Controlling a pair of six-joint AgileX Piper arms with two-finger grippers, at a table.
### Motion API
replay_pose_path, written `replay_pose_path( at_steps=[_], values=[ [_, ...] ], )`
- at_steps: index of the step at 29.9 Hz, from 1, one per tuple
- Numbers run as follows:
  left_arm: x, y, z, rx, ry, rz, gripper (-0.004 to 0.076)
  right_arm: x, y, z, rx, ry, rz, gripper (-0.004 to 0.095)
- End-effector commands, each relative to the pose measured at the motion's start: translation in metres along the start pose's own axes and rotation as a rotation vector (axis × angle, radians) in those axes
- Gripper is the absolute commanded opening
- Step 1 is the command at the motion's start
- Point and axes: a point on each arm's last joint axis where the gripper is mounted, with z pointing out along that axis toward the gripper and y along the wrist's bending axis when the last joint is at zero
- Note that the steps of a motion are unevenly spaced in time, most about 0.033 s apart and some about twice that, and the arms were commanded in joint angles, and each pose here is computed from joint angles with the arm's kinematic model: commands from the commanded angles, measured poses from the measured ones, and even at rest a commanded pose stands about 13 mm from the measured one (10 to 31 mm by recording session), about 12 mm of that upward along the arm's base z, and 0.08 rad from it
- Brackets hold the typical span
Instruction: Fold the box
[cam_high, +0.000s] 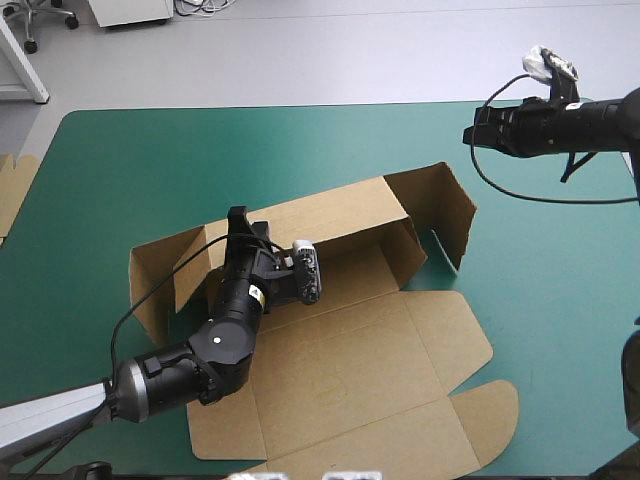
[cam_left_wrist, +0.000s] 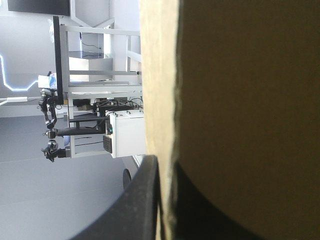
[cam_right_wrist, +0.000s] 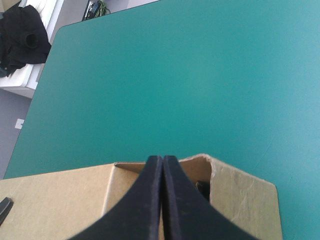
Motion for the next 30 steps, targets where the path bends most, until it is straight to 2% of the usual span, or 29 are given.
replay_pose_path(
  at_steps=[1,5,13,16,21,25,30],
  values=[
    [0.0,0.008,-0.006,-0.018,-0.009,-0.044,-0.001,-0.018,0.014,-0.004,-0.071,-0.039,-0.027,-0.0016],
    [0.0,0.008,-0.006,-0.018,-0.01,-0.046,-0.001,-0.021,0.01,0.015,-0.005,0.004,-0.051,-0.0017],
    [0.0,0.007,-0.006,-0.016,-0.014,-0.044,-0.001,-0.015,0.012,0.056,0.0,0.094,-0.084,-0.0017],
    [0.0,0.007,-0.006,-0.015,-0.013,-0.05,-0.001,-0.012,0.008,0.065,0.037,0.121,-0.096,-0.0017],
    [0.0,0.007,-0.006,-0.01,-0.014,-0.054,-0.001,-0.006,0.005,0.064,0.062,0.198,-0.093,-0.0017],
    [0.0,0.007,-0.006,-0.009,-0.015,-0.072,-0.001,-0.004,0.01,0.057,0.069,0.197,-0.106,-0.0017],
    [-0.001,0.007,-0.006,-0.006,-0.022,-0.072,-0.001,0.005,0.009,0.047,0.121,0.217,-0.113,-0.0017]
  ],
)
